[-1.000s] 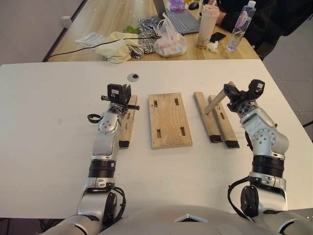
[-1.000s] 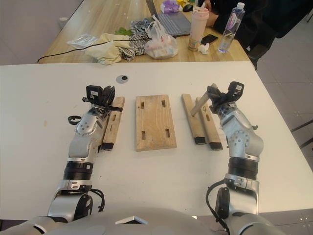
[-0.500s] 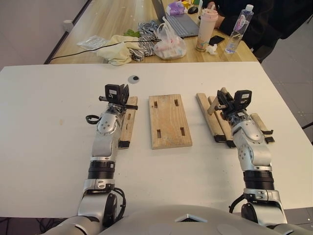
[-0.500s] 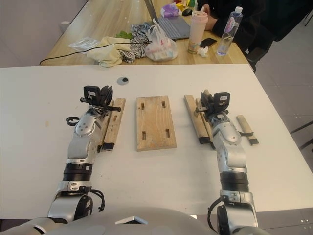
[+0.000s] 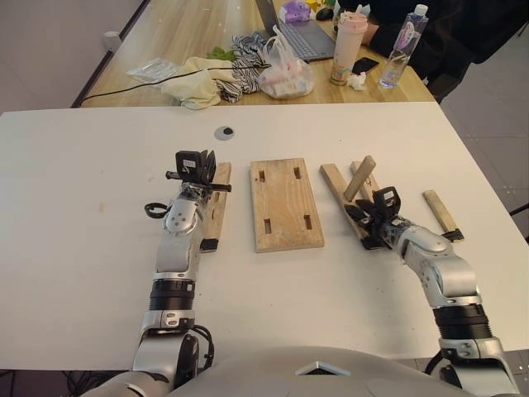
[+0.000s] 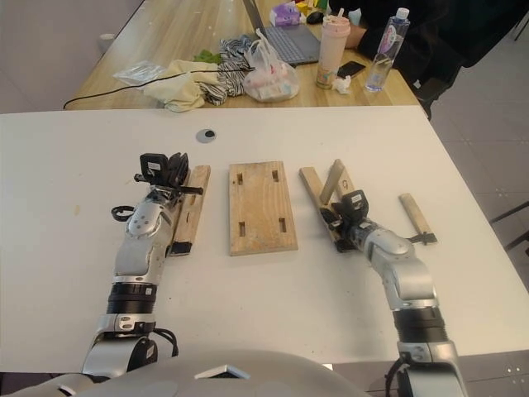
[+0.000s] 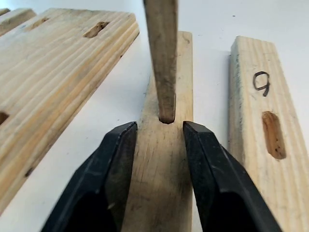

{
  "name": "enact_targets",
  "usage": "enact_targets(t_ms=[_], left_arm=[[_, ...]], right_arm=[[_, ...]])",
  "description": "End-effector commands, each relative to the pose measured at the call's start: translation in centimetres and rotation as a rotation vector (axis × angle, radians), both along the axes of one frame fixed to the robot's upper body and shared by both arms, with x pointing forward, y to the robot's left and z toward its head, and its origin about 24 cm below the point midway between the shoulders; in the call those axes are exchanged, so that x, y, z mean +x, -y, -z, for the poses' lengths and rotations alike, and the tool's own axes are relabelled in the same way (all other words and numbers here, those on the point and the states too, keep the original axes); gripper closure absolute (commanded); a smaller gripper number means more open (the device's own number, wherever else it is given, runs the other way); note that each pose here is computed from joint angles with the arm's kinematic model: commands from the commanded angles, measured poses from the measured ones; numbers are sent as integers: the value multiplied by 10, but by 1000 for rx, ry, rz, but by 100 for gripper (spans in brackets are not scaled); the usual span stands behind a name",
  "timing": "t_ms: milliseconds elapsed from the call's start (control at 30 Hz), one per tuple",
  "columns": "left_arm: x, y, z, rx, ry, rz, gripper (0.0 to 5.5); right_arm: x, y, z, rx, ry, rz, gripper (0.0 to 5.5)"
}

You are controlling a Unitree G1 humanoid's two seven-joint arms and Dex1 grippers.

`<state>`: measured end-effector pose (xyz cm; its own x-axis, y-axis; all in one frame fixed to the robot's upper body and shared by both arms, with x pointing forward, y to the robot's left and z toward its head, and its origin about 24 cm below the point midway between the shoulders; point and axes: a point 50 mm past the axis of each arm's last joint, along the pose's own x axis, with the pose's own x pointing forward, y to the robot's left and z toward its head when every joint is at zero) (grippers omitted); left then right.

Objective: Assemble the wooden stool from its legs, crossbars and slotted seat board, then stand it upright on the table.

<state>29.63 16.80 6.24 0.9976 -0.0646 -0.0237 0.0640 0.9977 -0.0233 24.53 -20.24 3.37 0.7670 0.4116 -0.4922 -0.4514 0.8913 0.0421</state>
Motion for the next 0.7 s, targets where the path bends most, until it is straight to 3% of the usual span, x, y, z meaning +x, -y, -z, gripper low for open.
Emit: enact_targets(t_ms=[33, 167, 267, 467, 567, 700], left_arm=[[-7, 2, 3, -16, 1, -32, 492], [-9, 0, 1, -23, 9, -53, 492], [-10, -3, 1, -23, 11, -63, 492], [-5, 1, -9, -31, 49, -28, 492], [-14, 22, -36, -353, 143, 228, 442], [-38, 27, -69, -728, 230, 587, 366]], right_arm=[[-19, 11, -2, -80, -182, -53, 300], [-26, 17, -12, -140, -240, -64, 231], [-34, 16, -7, -152, -285, -55, 231], [-37, 13, 7, -154, -295, -22, 338], [-24, 12, 0, -151, -162, 24, 351], [29, -9, -60, 2, 139, -105, 351]])
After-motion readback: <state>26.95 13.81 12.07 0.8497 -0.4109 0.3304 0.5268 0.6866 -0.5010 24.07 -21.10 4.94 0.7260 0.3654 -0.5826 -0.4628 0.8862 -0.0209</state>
